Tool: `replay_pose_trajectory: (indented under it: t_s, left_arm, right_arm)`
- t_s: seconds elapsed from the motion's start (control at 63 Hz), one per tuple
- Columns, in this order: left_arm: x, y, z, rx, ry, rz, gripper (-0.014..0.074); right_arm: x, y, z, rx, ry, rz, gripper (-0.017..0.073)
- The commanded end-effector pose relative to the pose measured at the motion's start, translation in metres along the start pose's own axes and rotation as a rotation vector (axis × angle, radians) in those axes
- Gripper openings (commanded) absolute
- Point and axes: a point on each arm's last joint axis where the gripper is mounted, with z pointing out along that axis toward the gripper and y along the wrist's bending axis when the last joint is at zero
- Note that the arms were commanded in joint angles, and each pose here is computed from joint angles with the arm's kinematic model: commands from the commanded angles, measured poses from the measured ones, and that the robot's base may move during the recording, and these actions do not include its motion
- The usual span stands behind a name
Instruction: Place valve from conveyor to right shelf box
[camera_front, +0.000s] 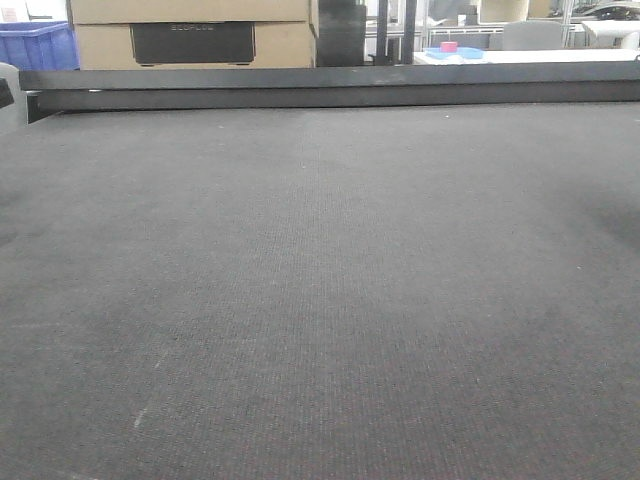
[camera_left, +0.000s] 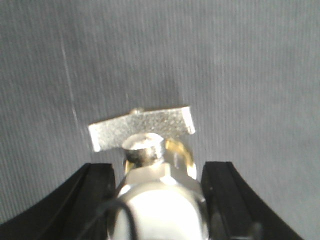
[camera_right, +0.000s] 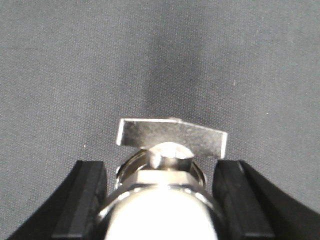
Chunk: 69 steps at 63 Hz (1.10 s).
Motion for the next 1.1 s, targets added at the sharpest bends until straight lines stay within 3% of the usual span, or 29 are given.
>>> replay_pose_trajectory:
  t_s: [0.0, 0.254, 0.698, 0.873, 1.079]
  left_arm:
    - [0.007, -0.005, -0.033, -0.004, -0.080, 0.000, -0.0111]
    - [0.034, -0.014, -0.106, -0.033, -0.277, 0.009, -0.0111]
    - [0.091, -0.033, -0.237, -0.089, -0.695, 0.017, -0.0111]
    - [0.105, -0.036, -0.253, -0.096, -0.748, 0.022, -0.0111]
    - [0.105, -0.036, -0.253, -0.096, -0.748, 0.022, -0.0111]
  right_arm:
    - [-0.001, 0.000, -0.012, 0.009, -0.054, -0.006, -0.0154]
    - [-0.007, 0.003, -0.044, 0.011, -0.109, -0.018, -0.0154]
    - [-0.029, 0.012, -0.145, 0.036, -0.371, -0.059, -0.0154]
    - [-0.029, 0.016, -0.176, 0.044, -0.467, -0.070, -0.0154]
    - [-0.028, 0.017, -0.181, 0.035, -0.482, -0.069, -0.0154]
